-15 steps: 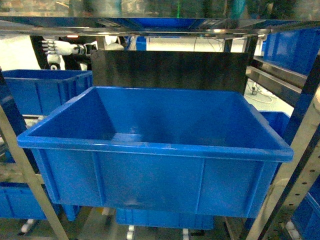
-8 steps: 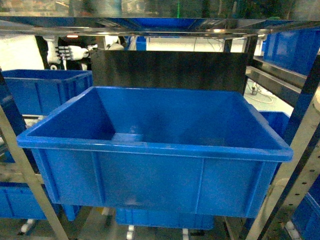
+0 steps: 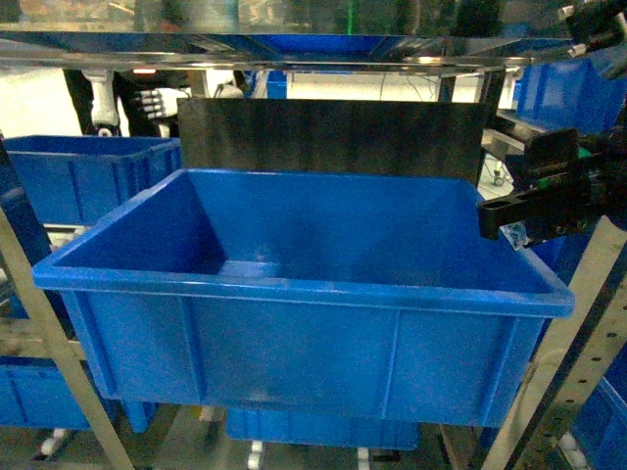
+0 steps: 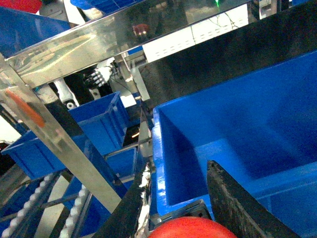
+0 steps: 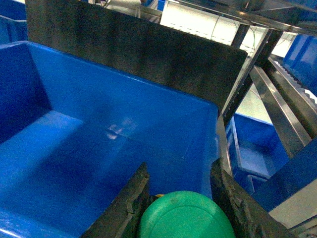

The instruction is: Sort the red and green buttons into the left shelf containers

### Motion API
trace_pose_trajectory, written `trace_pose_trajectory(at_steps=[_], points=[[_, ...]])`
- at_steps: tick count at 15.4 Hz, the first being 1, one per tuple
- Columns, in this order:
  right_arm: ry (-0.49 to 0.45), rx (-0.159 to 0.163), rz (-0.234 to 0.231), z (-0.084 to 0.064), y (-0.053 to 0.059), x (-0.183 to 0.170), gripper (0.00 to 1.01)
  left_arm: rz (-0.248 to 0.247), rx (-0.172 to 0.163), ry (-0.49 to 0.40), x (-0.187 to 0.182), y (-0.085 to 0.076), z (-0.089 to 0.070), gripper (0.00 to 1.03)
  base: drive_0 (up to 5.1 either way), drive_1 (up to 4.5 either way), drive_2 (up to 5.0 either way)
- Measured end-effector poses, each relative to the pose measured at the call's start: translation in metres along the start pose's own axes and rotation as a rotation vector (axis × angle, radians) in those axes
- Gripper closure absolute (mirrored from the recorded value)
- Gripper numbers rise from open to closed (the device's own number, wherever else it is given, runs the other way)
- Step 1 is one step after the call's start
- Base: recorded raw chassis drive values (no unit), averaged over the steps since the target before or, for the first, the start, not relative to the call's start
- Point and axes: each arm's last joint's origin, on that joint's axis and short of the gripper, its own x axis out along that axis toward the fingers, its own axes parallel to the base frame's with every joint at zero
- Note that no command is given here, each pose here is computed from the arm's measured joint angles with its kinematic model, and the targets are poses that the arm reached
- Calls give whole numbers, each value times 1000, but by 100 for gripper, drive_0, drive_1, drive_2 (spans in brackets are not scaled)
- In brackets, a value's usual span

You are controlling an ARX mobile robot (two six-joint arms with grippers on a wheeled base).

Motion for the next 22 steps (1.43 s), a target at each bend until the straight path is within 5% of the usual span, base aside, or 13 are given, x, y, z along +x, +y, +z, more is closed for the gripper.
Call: trace_pose_trajectory(at_steps=[4,9,15,21,22], points=[[34,0,39,-8,4,21,68,0,0,0,0,0,0,74,-224,376,-143],[39,-12,13,-6,1,36,67,0,0,0,0,0,0,74,0,0,0],[40,-20,7,-6,0,37,1,0,0,0,0,0,0,74,0,0,0],[40,-24,7,-6,0,37,3,0,0,0,0,0,0,74,0,0,0],[40,-24,7,-6,0,37,3,-29,-4,12,2,-2,0,74,0,0,0]])
